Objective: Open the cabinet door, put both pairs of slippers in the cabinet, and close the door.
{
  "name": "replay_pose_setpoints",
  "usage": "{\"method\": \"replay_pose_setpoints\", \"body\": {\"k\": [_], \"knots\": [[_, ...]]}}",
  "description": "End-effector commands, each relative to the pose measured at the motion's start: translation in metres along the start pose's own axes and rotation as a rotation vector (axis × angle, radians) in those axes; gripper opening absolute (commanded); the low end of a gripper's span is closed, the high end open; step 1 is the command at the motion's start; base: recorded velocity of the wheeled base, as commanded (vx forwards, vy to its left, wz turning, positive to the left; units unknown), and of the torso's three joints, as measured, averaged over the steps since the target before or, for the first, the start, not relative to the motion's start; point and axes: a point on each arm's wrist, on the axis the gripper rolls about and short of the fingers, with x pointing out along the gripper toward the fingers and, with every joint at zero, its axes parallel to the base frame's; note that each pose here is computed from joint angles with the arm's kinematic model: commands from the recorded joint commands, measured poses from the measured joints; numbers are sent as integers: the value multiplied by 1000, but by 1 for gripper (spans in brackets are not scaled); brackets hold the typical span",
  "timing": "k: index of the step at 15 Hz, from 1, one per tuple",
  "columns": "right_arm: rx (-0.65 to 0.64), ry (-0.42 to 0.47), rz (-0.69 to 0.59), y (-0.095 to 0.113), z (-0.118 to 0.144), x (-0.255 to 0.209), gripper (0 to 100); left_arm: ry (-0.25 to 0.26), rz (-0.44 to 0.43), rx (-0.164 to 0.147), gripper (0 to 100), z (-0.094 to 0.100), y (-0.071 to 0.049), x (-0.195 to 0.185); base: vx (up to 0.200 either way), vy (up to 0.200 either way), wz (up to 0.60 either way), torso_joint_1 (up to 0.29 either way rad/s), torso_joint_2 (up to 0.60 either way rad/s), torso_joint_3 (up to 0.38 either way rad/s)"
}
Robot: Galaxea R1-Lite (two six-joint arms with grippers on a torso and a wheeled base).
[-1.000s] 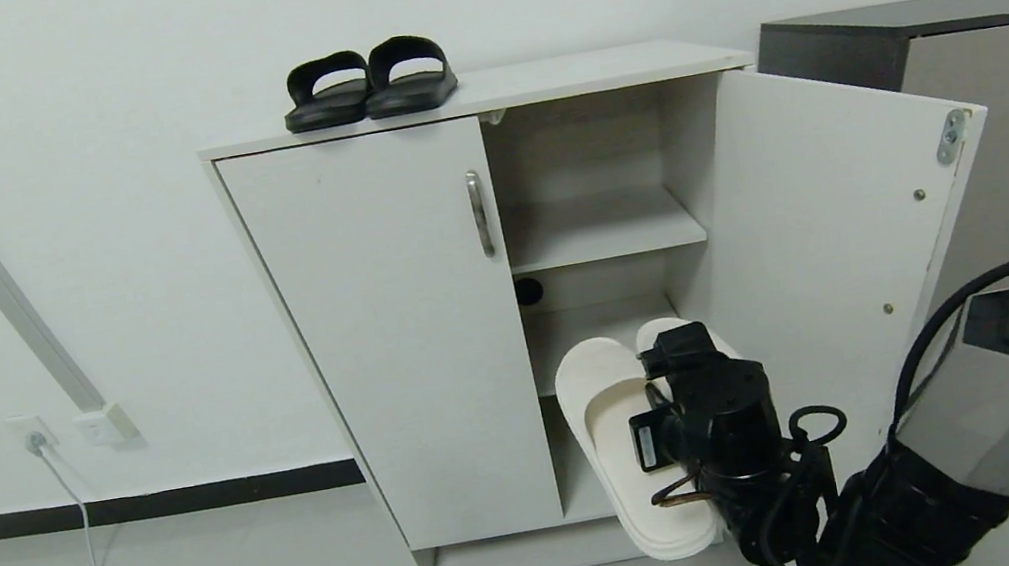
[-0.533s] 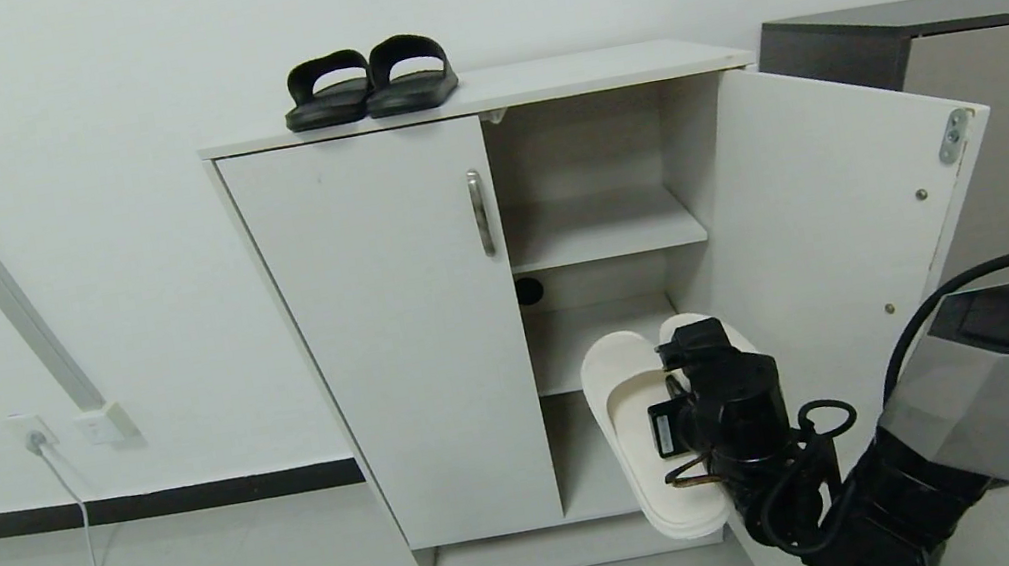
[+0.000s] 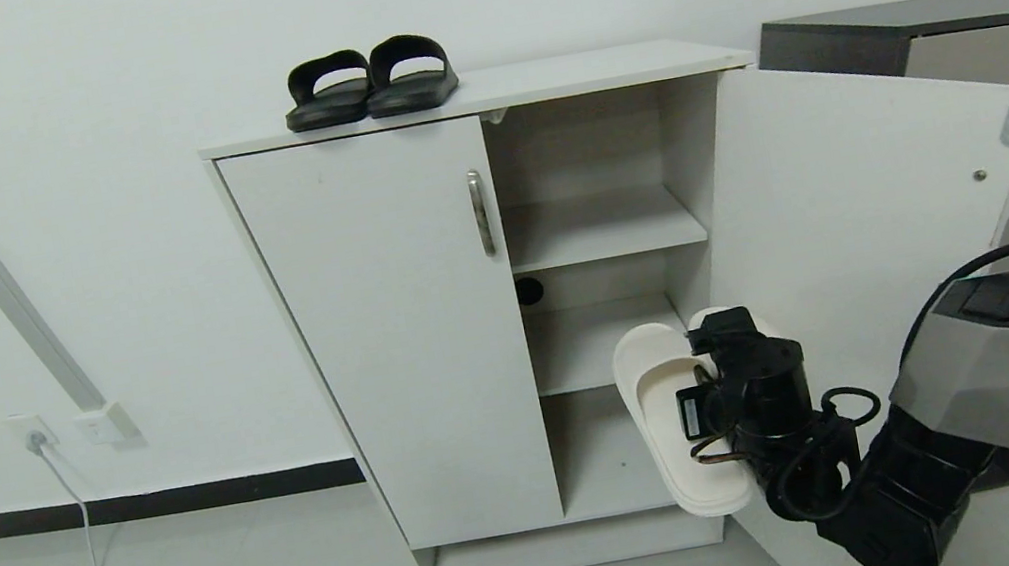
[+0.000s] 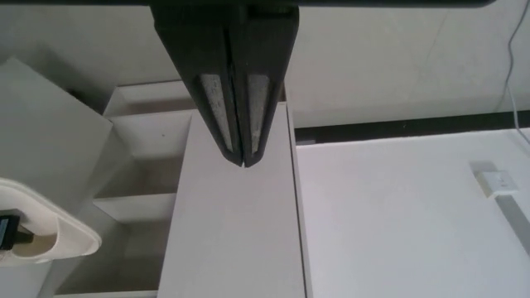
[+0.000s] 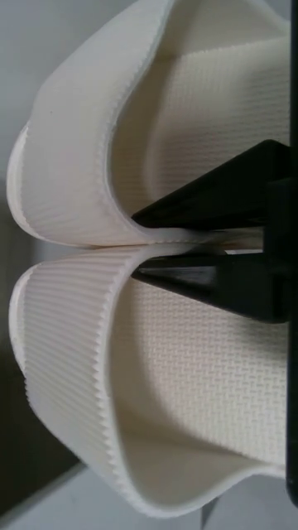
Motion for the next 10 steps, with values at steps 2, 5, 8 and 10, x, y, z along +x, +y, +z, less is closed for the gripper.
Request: {"method": "replay_pose_setpoints", "body": {"k": [2, 5, 8, 10], "knots": [[0, -1, -9, -3, -4, 1, 0, 1, 0, 0, 0, 0, 0, 0, 0, 0, 0, 0, 0, 0], [3, -6, -6, -1, -3, 0, 0, 1, 0, 0, 0, 0, 0, 0, 0, 0, 0, 0, 0, 0], [-3, -3, 10, 3, -5, -4, 0, 1, 0, 0, 0, 0, 0, 0, 0, 0, 0, 0, 0, 0], [-19, 5, 76, 25, -12, -17, 0, 1, 0, 0, 0, 0, 0, 0, 0, 0, 0, 0, 0, 0]]}}
